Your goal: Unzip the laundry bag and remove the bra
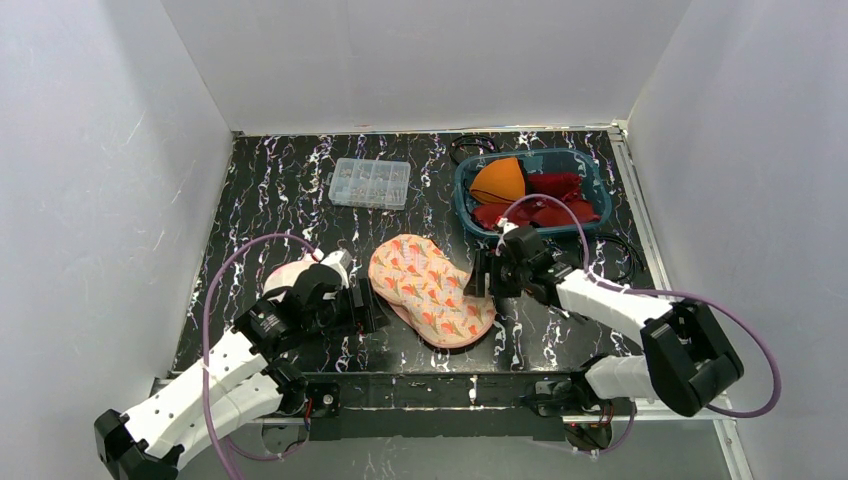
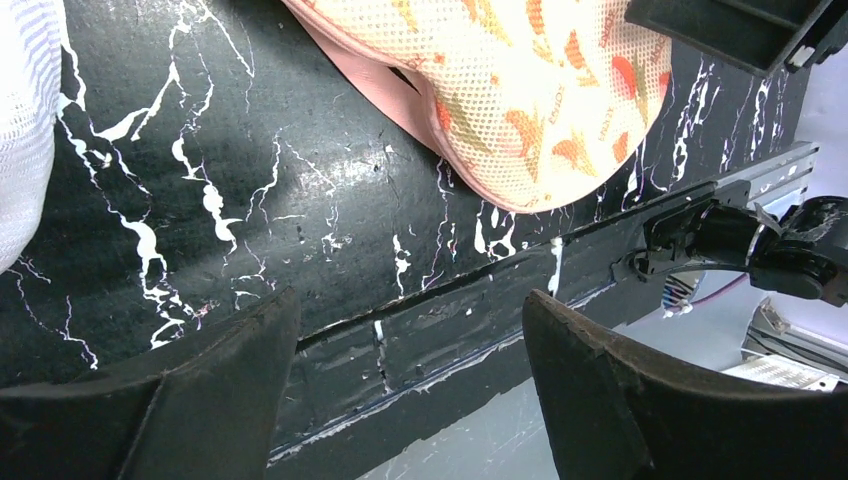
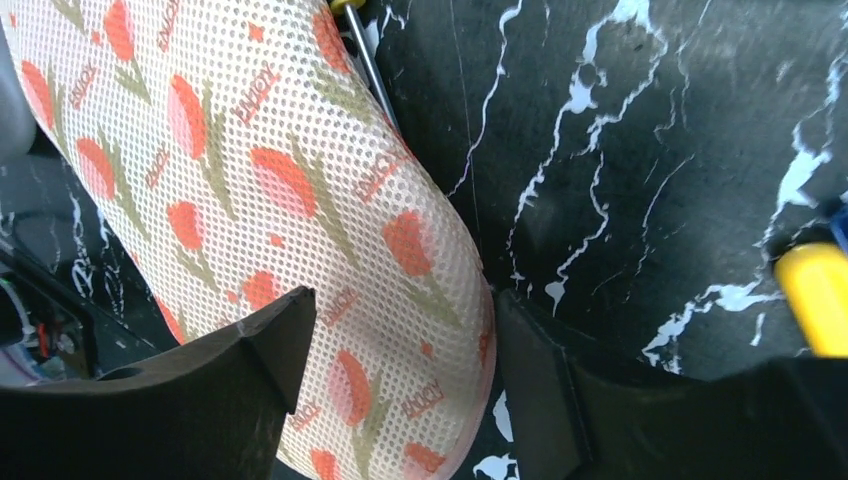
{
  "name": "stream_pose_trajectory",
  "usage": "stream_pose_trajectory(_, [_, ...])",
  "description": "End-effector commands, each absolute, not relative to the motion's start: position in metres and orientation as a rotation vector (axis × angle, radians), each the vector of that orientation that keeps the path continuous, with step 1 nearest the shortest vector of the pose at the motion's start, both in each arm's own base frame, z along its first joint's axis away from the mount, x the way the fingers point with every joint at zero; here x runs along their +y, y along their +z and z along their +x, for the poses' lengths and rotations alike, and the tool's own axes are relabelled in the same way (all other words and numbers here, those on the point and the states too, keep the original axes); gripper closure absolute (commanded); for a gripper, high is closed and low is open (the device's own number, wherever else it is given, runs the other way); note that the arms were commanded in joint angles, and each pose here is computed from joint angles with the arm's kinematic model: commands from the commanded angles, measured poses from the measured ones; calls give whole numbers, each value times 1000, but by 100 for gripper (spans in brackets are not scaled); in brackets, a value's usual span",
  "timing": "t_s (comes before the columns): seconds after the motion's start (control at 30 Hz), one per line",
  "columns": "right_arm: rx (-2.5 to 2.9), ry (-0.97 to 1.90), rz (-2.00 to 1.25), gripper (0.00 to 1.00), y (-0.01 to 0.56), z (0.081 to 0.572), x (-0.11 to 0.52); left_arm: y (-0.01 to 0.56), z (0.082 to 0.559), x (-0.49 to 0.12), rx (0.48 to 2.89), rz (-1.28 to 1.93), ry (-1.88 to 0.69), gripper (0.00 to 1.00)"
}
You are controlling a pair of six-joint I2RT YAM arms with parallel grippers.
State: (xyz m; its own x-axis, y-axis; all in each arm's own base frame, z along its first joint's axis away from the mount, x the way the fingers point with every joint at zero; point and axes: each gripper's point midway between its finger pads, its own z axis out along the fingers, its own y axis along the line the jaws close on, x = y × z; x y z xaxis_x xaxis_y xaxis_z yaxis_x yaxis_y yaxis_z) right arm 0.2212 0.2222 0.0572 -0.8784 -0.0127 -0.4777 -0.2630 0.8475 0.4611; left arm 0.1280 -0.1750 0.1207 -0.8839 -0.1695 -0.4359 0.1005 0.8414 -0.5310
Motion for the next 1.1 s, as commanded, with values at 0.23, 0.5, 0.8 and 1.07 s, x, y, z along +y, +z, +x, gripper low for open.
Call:
stream_pose_trajectory(0.23, [2421,998,-85,39,59,154,258,104,129,-177,2601,-7,-713,21])
stream_pose_trajectory(0.5, [2403,870,-198,6,76,137,292,115,138,-178,2572,14,-687,21])
stream_pose_trajectory(0.8, [2374,768,-239,3,112,208,259,136,131,-153,2492,-31,-651,20])
stream_pose_trajectory(1.07, [2448,794,-362,13,93,243,287,135,118,-147,2510,-36,-674,21])
